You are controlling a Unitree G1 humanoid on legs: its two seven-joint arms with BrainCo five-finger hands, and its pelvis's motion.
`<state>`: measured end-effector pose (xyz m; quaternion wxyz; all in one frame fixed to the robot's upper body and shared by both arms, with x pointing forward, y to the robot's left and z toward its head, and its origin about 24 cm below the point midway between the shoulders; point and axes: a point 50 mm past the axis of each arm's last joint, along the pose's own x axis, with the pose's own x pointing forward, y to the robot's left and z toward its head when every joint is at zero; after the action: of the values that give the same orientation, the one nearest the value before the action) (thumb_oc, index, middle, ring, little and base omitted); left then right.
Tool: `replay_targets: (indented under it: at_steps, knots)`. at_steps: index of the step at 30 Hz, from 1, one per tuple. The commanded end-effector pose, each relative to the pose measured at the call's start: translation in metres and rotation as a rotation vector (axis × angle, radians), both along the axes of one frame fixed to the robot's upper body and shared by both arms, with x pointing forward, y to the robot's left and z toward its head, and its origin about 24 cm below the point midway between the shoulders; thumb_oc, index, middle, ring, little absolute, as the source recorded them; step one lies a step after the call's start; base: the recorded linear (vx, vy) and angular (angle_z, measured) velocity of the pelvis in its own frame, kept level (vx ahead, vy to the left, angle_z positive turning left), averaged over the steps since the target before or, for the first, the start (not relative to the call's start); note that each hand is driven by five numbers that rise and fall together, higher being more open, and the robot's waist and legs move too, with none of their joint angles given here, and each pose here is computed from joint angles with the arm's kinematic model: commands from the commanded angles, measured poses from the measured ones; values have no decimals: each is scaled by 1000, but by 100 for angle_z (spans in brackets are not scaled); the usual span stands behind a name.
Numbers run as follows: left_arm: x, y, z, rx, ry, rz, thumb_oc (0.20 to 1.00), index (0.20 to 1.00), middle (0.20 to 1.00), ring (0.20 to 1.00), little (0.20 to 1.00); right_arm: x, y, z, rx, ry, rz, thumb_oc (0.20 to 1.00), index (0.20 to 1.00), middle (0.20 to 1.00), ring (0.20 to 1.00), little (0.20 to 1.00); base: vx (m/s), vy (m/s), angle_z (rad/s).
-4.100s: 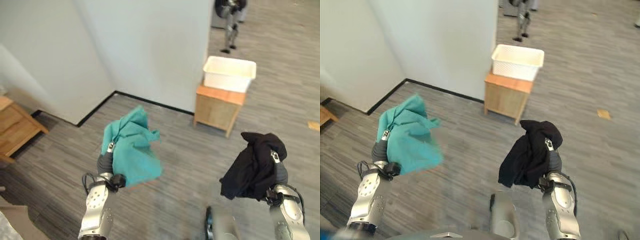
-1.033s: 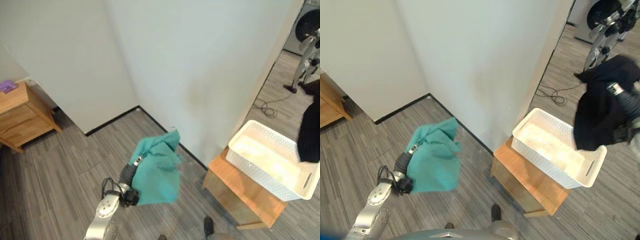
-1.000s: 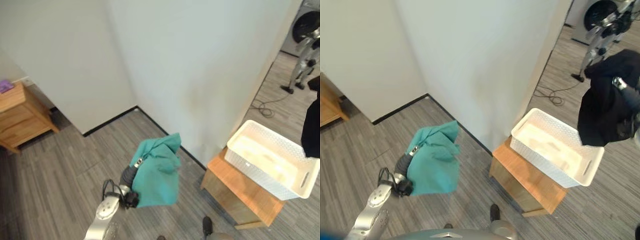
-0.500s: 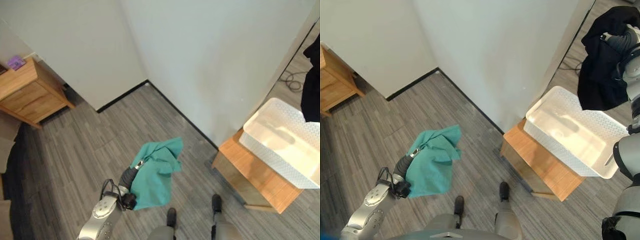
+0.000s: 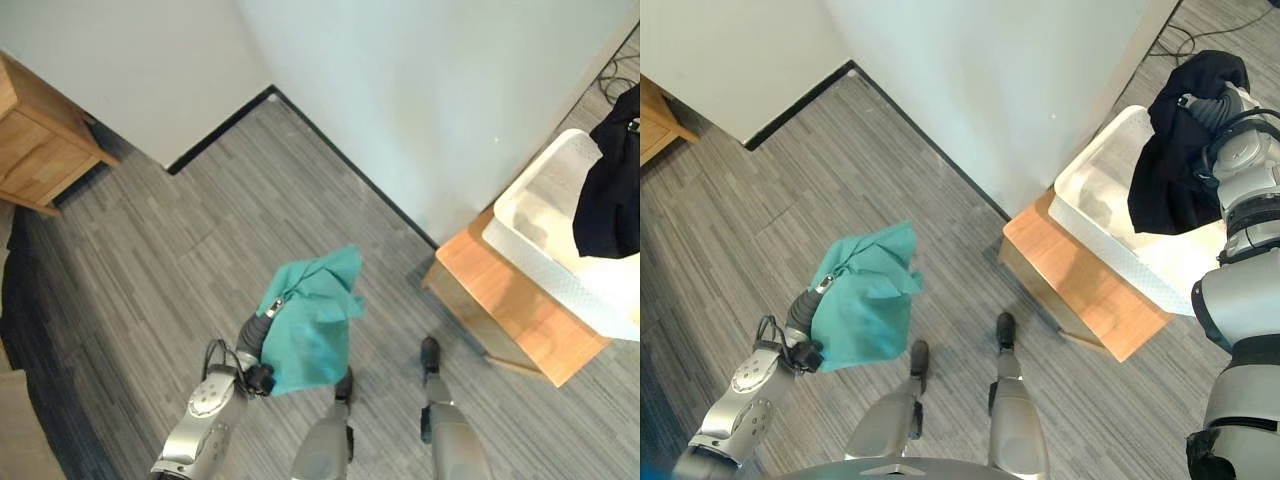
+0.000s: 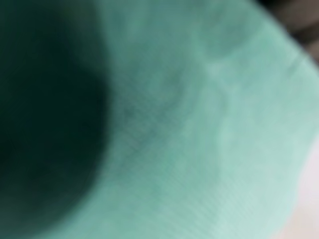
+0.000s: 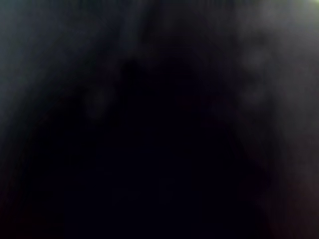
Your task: Pick up bed clothes into laundry basket.
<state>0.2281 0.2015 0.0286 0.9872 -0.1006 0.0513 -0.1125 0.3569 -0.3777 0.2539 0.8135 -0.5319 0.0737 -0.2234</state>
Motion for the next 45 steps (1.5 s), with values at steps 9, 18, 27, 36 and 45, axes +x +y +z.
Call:
replay_targets:
  at_steps: [9, 18, 27, 36, 45]
  knots:
    - [12, -7, 32, -1, -175, -19, 200, 200, 200, 200, 200, -12, -15, 38, 2, -66, -87, 1000, 1000, 1000, 1000, 1000, 4, 6, -3]
    - [17, -7, 36, -1, -197, -6, 200, 200, 200, 200, 200, -6, -4, 50, -6, -89, -39, 1000, 1000, 1000, 1000, 1000, -4, 11, -1]
    - [58, 4, 135, 268, -559, -68, 200, 200, 200, 200, 200, -30, 44, -53, 85, 27, 409, 1000, 1000, 1000, 1000, 1000, 8, 32, -3]
    - [78, -108, 199, 305, -831, -469, 200, 200, 200, 200, 200, -138, -5, -169, 394, 132, 139, 1000, 1000, 1000, 1000, 1000, 50, 14, -1]
    - [75, -173, 225, 420, -953, -685, 200, 200, 200, 200, 200, -155, 18, -188, 459, 154, 208, 1000, 1000, 1000, 1000, 1000, 13, 26, -14]
